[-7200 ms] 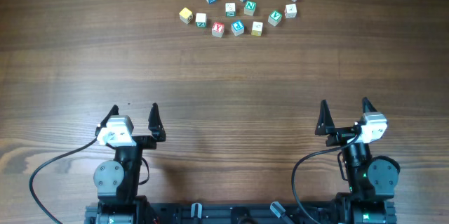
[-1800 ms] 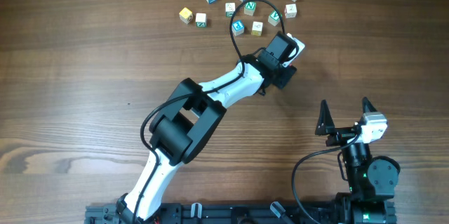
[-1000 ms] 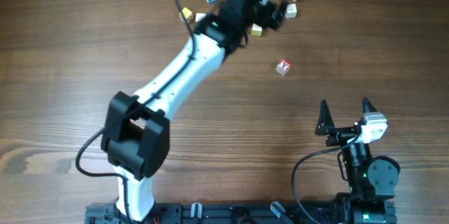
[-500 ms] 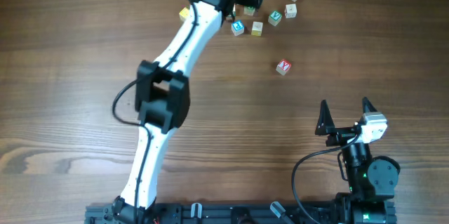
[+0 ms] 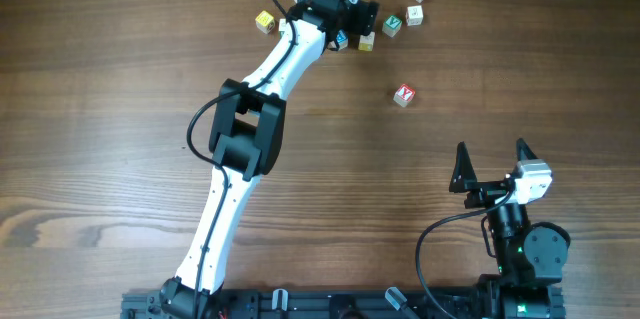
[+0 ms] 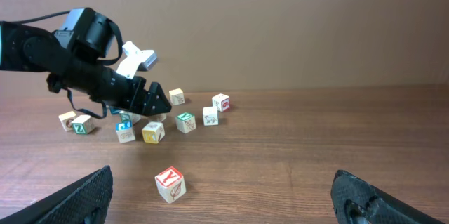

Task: Form a circle
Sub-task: 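Move the left gripper back to the cluster and grasp the green N block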

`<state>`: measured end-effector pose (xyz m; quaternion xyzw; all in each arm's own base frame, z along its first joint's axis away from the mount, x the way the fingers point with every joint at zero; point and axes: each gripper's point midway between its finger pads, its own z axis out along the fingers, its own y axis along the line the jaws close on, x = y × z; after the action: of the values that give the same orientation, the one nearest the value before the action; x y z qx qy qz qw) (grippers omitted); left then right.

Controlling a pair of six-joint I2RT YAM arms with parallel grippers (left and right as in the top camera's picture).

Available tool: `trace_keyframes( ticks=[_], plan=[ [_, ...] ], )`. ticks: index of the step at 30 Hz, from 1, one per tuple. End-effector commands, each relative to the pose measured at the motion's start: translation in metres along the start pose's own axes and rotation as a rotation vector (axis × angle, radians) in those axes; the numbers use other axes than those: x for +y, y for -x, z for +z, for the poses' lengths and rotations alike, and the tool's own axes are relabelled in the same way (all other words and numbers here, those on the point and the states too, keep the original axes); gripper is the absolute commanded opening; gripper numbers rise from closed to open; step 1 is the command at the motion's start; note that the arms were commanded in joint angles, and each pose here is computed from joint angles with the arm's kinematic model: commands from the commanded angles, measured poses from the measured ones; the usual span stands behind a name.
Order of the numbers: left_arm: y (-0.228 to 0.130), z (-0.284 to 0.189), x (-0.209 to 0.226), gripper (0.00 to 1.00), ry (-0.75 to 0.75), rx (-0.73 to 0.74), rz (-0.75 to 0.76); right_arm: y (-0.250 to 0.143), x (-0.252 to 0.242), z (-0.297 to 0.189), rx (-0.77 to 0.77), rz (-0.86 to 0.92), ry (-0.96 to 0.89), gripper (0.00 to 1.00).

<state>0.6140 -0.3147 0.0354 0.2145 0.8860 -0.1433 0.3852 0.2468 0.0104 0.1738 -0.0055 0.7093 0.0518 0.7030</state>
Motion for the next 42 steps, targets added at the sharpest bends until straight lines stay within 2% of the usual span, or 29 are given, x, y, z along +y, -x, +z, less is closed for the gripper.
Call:
trace_keyframes(
  ticks=[1, 4, 8, 11, 13, 17, 22, 28, 34, 42],
  plan=[
    [-0.014, 0.012, -0.018, 0.83, -0.042, 0.025, 0.006, 0.001, -0.004, 0.000, -0.007, -0.011, -0.021, 1.00],
    [-0.009, 0.011, -0.012, 0.88, 0.002, 0.011, 0.009, 0.001, -0.004, 0.000, -0.007, -0.011, -0.021, 1.00],
    [-0.010, 0.011, -0.009, 0.89, 0.017, 0.013, 0.011, 0.001, -0.004, 0.000, -0.007, -0.011, -0.021, 1.00],
    [-0.008, 0.011, -0.009, 0.86, 0.017, 0.008, 0.012, 0.001, -0.004, 0.000, -0.007, -0.011, -0.021, 1.00],
    [-0.008, 0.011, -0.008, 0.82, 0.018, 0.004, 0.011, 0.001, -0.004, 0.000, -0.007, -0.011, -0.021, 1.00],
    [-0.007, 0.011, -0.007, 0.60, 0.018, 0.001, 0.011, 0.001, -0.004, 0.000, -0.007, -0.011, -0.021, 1.00],
    [-0.003, 0.011, -0.002, 0.49, 0.051, -0.017, 0.012, 0.001, -0.004, 0.000, -0.007, -0.011, -0.021, 1.00],
    [0.000, 0.009, -0.002, 0.28, 0.051, -0.022, 0.013, 0.001, -0.004, 0.000, -0.007, -0.011, -0.021, 1.00],
    [0.006, 0.003, -0.003, 0.22, 0.051, -0.024, 0.013, 0.001, -0.004, 0.000, -0.007, -0.011, -0.021, 1.00],
    [0.065, -0.048, -0.007, 0.20, 0.066, -0.129, 0.020, 0.001, -0.004, 0.000, -0.007, -0.011, -0.021, 1.00]
  ],
)
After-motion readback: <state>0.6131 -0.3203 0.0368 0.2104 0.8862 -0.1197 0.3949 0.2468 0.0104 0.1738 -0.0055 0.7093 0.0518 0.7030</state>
